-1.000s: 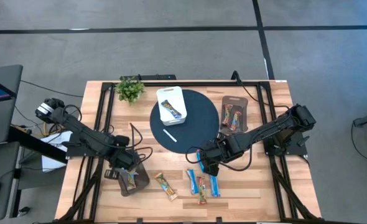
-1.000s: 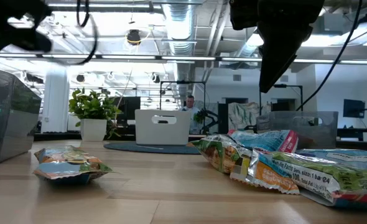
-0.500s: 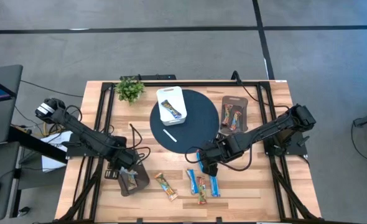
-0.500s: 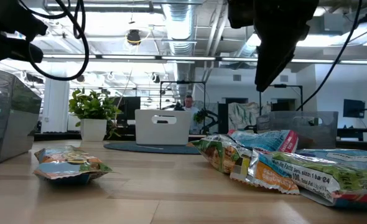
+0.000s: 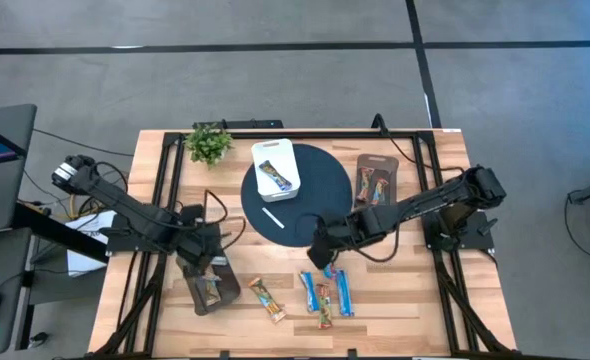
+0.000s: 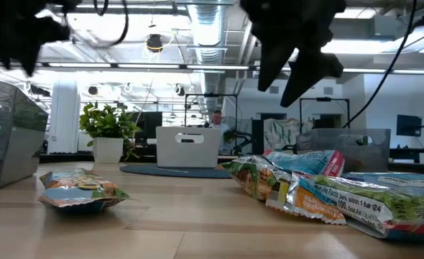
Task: Pick and place Granola Bars by type
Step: Put the top red granola bar into the top black bin
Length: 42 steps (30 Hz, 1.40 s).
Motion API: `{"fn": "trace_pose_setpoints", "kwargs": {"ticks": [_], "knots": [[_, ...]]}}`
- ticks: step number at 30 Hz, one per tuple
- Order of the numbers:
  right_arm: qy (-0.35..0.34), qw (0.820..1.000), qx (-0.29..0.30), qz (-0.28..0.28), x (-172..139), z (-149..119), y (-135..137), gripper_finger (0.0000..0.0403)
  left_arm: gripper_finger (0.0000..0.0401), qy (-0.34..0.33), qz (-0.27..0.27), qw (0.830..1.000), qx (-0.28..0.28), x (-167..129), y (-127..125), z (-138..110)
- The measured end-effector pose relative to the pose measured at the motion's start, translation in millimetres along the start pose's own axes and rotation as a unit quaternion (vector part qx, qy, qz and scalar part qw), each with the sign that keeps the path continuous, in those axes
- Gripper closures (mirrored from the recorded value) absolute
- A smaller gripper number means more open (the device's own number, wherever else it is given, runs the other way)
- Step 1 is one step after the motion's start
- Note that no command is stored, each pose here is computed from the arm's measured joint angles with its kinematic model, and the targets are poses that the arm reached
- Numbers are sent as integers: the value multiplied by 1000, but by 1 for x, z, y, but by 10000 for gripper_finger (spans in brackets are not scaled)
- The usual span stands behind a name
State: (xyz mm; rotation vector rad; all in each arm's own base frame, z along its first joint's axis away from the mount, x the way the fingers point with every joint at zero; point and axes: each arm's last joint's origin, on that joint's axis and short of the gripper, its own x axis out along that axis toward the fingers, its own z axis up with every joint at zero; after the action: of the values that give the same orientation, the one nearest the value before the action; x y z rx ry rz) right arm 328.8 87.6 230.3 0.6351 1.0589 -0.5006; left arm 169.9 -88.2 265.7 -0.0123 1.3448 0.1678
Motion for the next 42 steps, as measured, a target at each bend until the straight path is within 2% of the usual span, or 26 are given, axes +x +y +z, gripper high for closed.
{"fn": "trace_pose_setpoints", "kwargs": {"ticks": [3,7,11,13,15,16,24,33,37,42], "knots": [[10,998,50,-21,4,3,-6,148,233,-71,33,996,-43,-14,8,1],[47,994,83,-52,13,1,-13,148,233,-153,33,984,-88,-30,16,0],[61,993,81,-54,25,-2,-10,148,233,-217,30,969,-112,-44,24,-3],[56,994,87,-30,33,0,-2,148,233,-241,37,962,-121,-49,29,-6],[79,992,83,-53,42,-5,-5,148,233,-260,43,956,-128,-53,32,-8],[84,992,85,-44,47,-6,-2,148,233,-268,46,953,-131,-54,33,-8],[142,984,85,-59,79,-18,0,148,233,-298,73,942,-133,-60,40,-11],[121,987,82,-68,79,-19,1,154,233,-304,89,940,-126,-60,40,-11],[119,988,69,-67,79,-18,1,191,233,-309,97,937,-128,-60,41,-10],[120,990,47,-64,79,-18,1,267,233,-314,101,934,-135,-60,41,-10]]}}
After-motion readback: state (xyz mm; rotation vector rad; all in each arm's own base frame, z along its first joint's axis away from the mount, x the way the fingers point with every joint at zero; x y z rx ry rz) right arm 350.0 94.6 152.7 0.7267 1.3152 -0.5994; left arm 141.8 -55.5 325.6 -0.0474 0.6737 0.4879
